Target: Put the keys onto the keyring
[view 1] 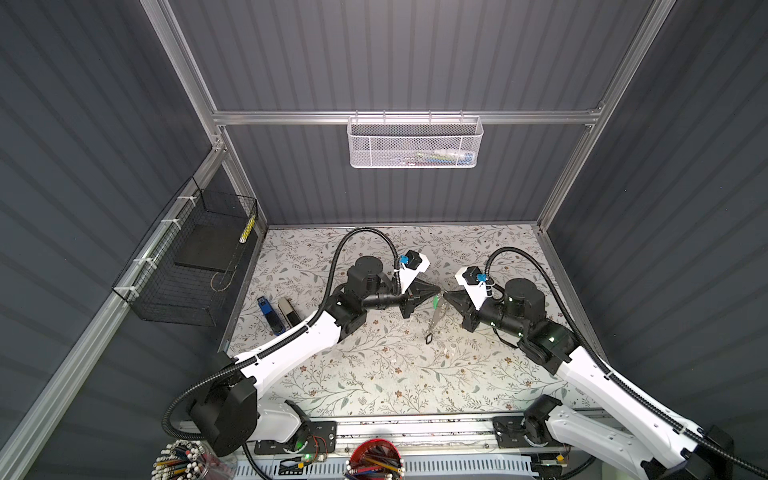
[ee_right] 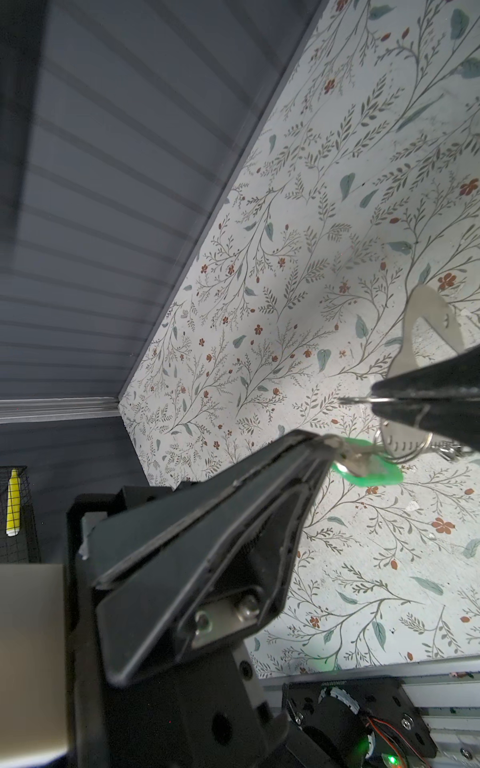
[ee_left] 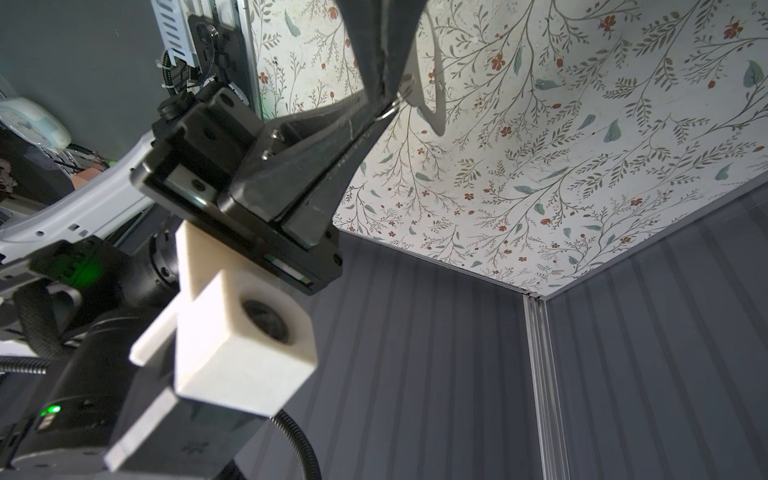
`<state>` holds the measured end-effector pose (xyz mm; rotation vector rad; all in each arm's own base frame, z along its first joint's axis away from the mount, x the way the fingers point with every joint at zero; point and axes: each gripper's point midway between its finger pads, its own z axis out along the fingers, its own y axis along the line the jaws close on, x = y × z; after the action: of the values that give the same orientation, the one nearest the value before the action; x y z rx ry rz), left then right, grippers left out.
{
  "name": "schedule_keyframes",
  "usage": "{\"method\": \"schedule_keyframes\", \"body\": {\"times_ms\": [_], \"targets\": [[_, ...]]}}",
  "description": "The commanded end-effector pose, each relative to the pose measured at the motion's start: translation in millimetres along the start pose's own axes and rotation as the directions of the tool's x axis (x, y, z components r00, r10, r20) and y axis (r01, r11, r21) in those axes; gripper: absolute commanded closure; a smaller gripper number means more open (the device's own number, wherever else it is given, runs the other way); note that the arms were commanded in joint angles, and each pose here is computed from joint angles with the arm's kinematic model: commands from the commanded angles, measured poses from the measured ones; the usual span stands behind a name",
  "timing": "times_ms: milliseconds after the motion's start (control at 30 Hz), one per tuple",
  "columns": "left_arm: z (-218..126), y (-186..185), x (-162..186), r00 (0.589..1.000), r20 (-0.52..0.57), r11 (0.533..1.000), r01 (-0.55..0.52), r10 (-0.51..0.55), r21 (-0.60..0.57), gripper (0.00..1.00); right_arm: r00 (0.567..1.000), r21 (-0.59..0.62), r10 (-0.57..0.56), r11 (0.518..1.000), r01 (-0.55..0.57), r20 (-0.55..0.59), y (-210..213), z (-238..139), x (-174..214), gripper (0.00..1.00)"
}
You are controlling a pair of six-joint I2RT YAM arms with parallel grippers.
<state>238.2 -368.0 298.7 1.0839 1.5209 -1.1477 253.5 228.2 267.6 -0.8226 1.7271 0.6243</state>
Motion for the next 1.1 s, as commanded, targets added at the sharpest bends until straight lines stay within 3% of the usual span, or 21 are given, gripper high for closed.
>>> {"method": "schedule_keyframes", "body": {"times_ms": [0,667,1067], "targets": [[5,-2,-8,1.000,0.027,1.000,-0.003,0.003,0.016,1.00,0.998,-0.015,0.005,1.000,-0.005,0.057,2,-1,-16,1.00],[9,10,-3,1.000,0.007,0.998,0.013,-0.013,-0.056,1.00,0.996,-0.076,0.021,0.997,-0.014,0.087,13,-3,-22,1.00],[3,37,-1,0.996,0.017,0.970,0.091,-0.090,-0.225,1.00,0.994,-0.076,0.021,0.997,-0.013,0.105,13,-4,-21,1.00]]}}
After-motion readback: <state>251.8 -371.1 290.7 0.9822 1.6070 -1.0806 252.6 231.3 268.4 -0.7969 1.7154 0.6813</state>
